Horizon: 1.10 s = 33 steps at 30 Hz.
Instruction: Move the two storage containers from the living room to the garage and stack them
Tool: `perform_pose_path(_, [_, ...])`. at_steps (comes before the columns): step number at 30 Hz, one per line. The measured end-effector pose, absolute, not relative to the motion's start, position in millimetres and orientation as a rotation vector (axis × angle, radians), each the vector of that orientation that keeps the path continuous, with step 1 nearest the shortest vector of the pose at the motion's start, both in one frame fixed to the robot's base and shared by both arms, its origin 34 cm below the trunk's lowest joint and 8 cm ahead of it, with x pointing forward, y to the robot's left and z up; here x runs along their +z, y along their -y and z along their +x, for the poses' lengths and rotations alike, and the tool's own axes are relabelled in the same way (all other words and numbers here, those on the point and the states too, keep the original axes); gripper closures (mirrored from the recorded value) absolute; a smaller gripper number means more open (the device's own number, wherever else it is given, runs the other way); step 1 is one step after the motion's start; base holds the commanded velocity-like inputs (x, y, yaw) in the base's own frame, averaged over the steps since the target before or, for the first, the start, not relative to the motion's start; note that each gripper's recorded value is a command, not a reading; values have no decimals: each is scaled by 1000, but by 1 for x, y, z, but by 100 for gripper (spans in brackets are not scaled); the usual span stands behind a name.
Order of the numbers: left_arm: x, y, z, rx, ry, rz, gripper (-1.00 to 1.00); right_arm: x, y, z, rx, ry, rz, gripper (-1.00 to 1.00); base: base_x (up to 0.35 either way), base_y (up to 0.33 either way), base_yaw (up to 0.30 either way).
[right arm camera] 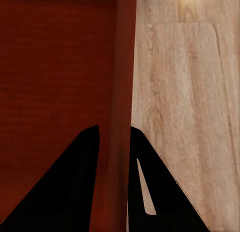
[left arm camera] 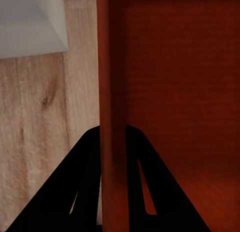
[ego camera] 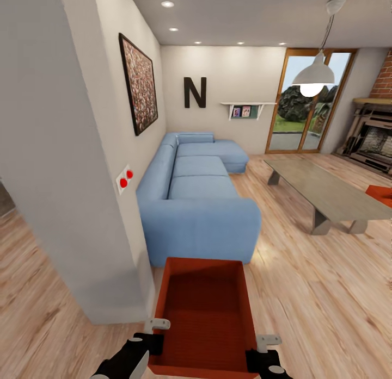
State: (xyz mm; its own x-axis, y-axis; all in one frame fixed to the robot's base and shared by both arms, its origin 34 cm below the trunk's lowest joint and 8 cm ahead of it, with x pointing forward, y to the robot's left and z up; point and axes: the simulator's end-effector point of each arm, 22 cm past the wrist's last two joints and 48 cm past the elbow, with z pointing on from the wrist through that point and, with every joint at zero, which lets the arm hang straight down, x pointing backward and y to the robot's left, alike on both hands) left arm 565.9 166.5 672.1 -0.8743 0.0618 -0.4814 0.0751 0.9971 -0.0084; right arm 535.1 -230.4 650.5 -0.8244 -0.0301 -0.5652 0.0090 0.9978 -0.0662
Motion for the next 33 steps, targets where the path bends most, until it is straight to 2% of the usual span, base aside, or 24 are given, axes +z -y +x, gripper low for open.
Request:
perform_pose_path(19, [672, -167, 566, -37, -2636, 95, 100, 651, 230, 536, -91, -2537, -18, 100, -308, 0, 6])
perform_pose_path(33, [673, -167, 566, -37, -2634, 94, 100, 652, 230, 536, -93, -2535, -20, 100, -17, 0, 271])
